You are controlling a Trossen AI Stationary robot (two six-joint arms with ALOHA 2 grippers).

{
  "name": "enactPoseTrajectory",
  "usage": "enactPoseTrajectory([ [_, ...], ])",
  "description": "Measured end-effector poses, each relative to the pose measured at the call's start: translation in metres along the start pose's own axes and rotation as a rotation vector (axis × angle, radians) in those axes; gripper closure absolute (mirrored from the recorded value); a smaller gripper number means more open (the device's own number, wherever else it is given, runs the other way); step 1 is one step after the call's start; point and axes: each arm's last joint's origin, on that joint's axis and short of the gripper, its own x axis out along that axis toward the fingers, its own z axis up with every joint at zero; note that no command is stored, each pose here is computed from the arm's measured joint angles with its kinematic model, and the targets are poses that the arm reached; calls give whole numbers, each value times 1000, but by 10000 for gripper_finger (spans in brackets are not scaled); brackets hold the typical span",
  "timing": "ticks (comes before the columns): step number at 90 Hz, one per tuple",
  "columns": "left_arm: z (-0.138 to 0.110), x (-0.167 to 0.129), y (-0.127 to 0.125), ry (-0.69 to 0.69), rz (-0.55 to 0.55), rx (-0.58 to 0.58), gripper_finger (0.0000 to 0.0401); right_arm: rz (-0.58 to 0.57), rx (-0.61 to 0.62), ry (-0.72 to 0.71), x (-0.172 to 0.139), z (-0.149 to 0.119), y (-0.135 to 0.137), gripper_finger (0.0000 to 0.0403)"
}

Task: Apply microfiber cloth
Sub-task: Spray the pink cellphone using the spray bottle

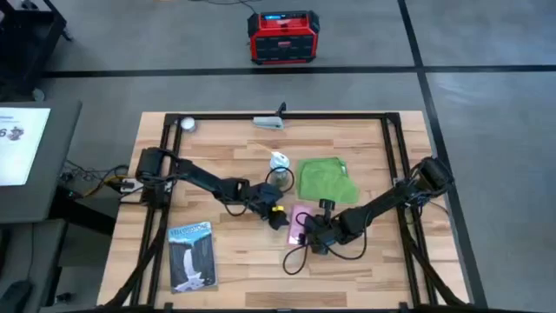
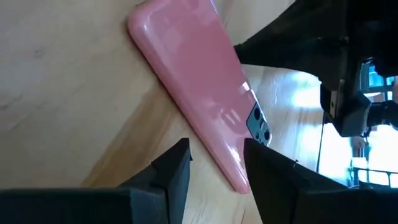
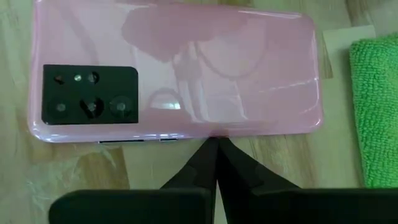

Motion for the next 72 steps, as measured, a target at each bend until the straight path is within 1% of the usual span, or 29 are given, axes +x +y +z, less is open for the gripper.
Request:
enactPoseTrajectory([
  [20, 0, 0, 2, -26, 42, -7, 271, 10, 7, -13, 0, 1, 1, 403],
  [51, -3, 5, 5, -47, 58, -5, 271, 19, 16, -26, 0, 3, 1, 403],
  [62, -2, 10, 2, -80, -8, -1, 271, 32, 11, -35, 1, 5, 0, 403],
  [72, -2, 14, 0, -81, -19, 10, 271, 40, 14, -50, 1, 7, 0, 403],
])
